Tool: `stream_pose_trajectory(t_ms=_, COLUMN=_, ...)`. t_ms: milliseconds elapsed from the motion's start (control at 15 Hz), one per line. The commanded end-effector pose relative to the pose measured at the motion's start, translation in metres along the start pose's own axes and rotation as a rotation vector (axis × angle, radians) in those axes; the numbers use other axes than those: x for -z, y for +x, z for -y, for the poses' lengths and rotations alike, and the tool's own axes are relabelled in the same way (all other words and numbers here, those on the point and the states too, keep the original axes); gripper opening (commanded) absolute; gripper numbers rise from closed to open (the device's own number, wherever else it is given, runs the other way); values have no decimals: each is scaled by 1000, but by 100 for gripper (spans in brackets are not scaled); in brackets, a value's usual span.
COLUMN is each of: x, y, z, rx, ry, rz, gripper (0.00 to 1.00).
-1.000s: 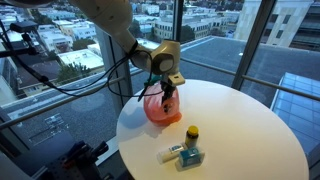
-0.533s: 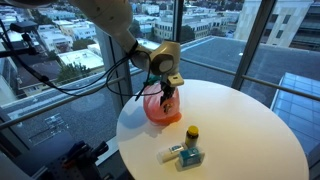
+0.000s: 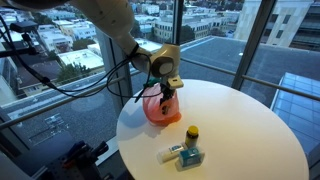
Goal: Remove the white container from the orange plastic bag and put it on the table
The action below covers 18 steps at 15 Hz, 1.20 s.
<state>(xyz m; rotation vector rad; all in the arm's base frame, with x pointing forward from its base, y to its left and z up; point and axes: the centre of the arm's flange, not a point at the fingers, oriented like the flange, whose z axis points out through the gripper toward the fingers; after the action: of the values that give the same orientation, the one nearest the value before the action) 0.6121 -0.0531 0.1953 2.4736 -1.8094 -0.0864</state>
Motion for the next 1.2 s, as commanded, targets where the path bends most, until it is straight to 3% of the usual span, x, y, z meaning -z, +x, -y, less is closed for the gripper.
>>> stream_pose_trajectory(t_ms=0, x=-5, y=2, z=6, rx=-14, ry=-14, rz=7, gripper=100)
stream_pose_trajectory(t_ms=600, x=-18, y=16, z=9, rx=-16, ry=-21, rz=-2, gripper=100)
stream_pose_trajectory(t_ms=667, x=-17, y=17, z=8, rx=-17, ry=-21, rz=-3, gripper=75)
stream_pose_trajectory(t_ms=800, x=-12, y=19, z=6, rx=-13, ry=-15, rz=-8, gripper=66)
stream_pose_trajectory(t_ms=1133, x=10, y=13, z=-5, rx=37, ry=-1, rz=-9, gripper=25)
